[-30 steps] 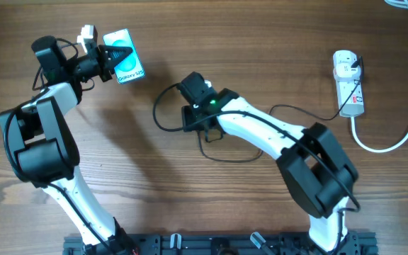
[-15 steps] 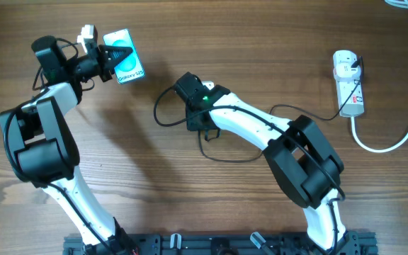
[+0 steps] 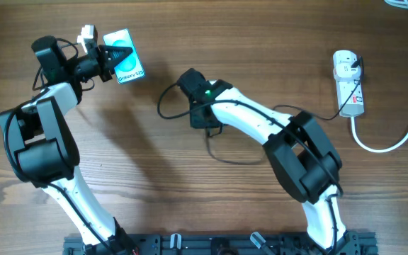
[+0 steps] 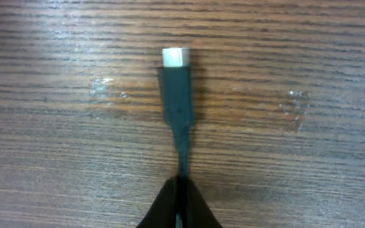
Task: Plug charger to phone and switch on socket
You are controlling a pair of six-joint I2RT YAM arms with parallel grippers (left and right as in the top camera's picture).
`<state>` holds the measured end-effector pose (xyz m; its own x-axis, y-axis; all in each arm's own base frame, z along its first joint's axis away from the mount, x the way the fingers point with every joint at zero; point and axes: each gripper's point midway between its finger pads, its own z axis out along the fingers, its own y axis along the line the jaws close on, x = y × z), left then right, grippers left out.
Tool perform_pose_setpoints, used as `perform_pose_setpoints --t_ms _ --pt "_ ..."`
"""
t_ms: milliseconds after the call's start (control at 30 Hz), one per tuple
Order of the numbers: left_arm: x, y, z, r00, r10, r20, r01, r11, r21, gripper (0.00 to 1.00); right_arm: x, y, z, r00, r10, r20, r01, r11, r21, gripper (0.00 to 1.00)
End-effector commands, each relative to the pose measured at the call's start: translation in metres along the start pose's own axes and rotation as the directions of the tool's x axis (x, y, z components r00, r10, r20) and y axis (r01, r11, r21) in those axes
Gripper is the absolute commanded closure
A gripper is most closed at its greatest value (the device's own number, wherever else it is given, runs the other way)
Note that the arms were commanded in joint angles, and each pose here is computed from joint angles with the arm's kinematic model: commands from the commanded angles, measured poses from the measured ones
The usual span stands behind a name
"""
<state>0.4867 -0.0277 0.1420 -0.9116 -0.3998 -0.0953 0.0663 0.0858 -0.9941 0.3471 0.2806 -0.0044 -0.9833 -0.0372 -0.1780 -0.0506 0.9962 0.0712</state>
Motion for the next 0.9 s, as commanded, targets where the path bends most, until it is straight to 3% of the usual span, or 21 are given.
perform_pose_setpoints --t_ms 0,67,200,333,533,867 --pt "0.001 -0.009 0.000 0.998 0.048 -0.026 -0.048 0.999 0.019 0.96 0.023 -0.020 0.040 0.990 0.039 -0.132 -0.036 0.999 0.028 0.95" --pt "0.001 -0.009 0.000 0.999 0.047 -0.027 -0.046 0.999 0.019 0.96 0.023 -0.018 0.039 0.986 0.053 -0.158 -0.055 0.998 -0.010 0.95" --pt "0.004 -0.010 0.000 0.998 0.045 -0.042 -0.044 0.999 0.028 0.96 0.021 0.007 0.021 0.976 -0.039 -0.216 -0.013 0.972 -0.233 0.96" --pt "0.009 -0.011 0.002 0.997 0.031 -0.068 -0.029 0.999 0.038 0.96 0.009 0.030 -0.034 0.972 -0.207 -0.115 0.140 0.894 -0.426 0.96" --pt "0.022 -0.013 0.023 0.992 0.022 -0.125 -0.017 0.999 0.046 0.96 0.003 0.038 -0.105 0.951 -0.303 0.065 0.294 0.812 -0.504 0.96" --pt "0.062 -0.015 0.098 0.971 0.026 -0.237 -0.020 0.999 0.027 0.96 0.036 -0.003 -0.147 0.946 -0.294 0.134 0.314 0.733 -0.603 0.96"
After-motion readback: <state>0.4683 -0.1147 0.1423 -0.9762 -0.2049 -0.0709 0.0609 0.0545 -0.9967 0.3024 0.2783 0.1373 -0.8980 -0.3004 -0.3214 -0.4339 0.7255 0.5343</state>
